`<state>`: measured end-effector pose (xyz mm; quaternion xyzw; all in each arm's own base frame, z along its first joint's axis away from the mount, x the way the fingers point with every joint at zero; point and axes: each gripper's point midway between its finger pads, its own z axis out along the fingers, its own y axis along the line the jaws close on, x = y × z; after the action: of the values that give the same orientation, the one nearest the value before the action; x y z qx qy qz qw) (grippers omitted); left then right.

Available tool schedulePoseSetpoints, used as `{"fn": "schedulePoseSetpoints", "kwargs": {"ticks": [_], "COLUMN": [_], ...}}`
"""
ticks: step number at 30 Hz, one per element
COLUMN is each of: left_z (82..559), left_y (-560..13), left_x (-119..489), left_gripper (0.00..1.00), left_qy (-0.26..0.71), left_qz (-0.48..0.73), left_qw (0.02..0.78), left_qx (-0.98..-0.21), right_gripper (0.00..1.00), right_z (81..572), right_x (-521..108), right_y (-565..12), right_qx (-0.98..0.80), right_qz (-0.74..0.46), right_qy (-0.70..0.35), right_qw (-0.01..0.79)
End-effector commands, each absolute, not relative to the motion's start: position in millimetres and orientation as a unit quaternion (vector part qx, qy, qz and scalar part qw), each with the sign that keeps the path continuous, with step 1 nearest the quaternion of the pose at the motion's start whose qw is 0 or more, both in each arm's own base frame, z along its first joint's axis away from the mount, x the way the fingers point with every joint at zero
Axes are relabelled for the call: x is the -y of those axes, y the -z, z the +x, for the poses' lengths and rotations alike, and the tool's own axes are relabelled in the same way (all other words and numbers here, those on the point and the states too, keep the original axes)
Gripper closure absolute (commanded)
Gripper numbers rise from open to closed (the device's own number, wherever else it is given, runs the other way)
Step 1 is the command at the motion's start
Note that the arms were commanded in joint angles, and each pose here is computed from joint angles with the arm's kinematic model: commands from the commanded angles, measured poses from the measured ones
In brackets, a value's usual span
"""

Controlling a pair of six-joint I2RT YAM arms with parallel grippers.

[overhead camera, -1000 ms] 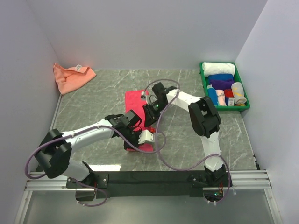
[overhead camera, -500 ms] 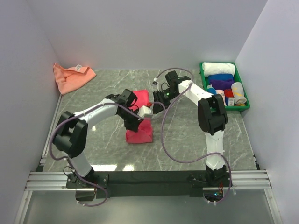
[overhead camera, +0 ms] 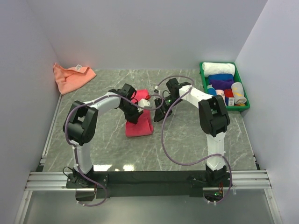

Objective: Roll the towels
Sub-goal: Roll the towel

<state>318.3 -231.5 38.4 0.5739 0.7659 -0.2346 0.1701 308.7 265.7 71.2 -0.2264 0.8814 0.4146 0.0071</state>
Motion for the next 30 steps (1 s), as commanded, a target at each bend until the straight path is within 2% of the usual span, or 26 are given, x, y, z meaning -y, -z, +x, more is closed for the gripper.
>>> {"fn": "schedulePoseSetpoints", "kwargs": {"ticks": [1,5,6,11,18,23,27,30], "left_z": [339,335,335,340,346,336,325,311], "left_y": [-50,-61,-65,-86,-123,-145,-151,-148], "left_x": [239,240,241,247,215,191,176,170], "left_gripper": [0.82,0.68,0.61,0.49,0.48,0.5,0.51,0.5], "left_qy": [0.22,0.226,0.228,0.242,0.266,0.307,0.332,0.328], "left_qz": [0.589,0.583,0.582,0.558,0.489,0.43,0.382,0.377], "left_qw": [0.21,0.219,0.223,0.239,0.258,0.258,0.263,0.269], "left_qx": [-0.749,-0.749,-0.749,-0.757,-0.789,-0.809,-0.822,-0.823], "right_gripper": [0.6,0.6,0.6,0.59,0.56,0.56,0.56,0.57], "right_z": [310,311,313,323,321,295,281,279], "right_x": [-271,-271,-270,-277,-292,-316,-342,-344], "right_y": [-102,-103,-108,-130,-158,-166,-154,-120], "right_qx": [-0.865,-0.865,-0.864,-0.853,-0.832,-0.814,-0.806,-0.825], "right_qz": [-0.245,-0.245,-0.244,-0.246,-0.258,-0.295,-0.32,-0.299], "right_qy": [-0.435,-0.435,-0.437,-0.454,-0.482,-0.494,-0.494,-0.478], "right_qw": [0.045,0.046,0.051,0.079,0.096,0.08,0.06,0.033]}}
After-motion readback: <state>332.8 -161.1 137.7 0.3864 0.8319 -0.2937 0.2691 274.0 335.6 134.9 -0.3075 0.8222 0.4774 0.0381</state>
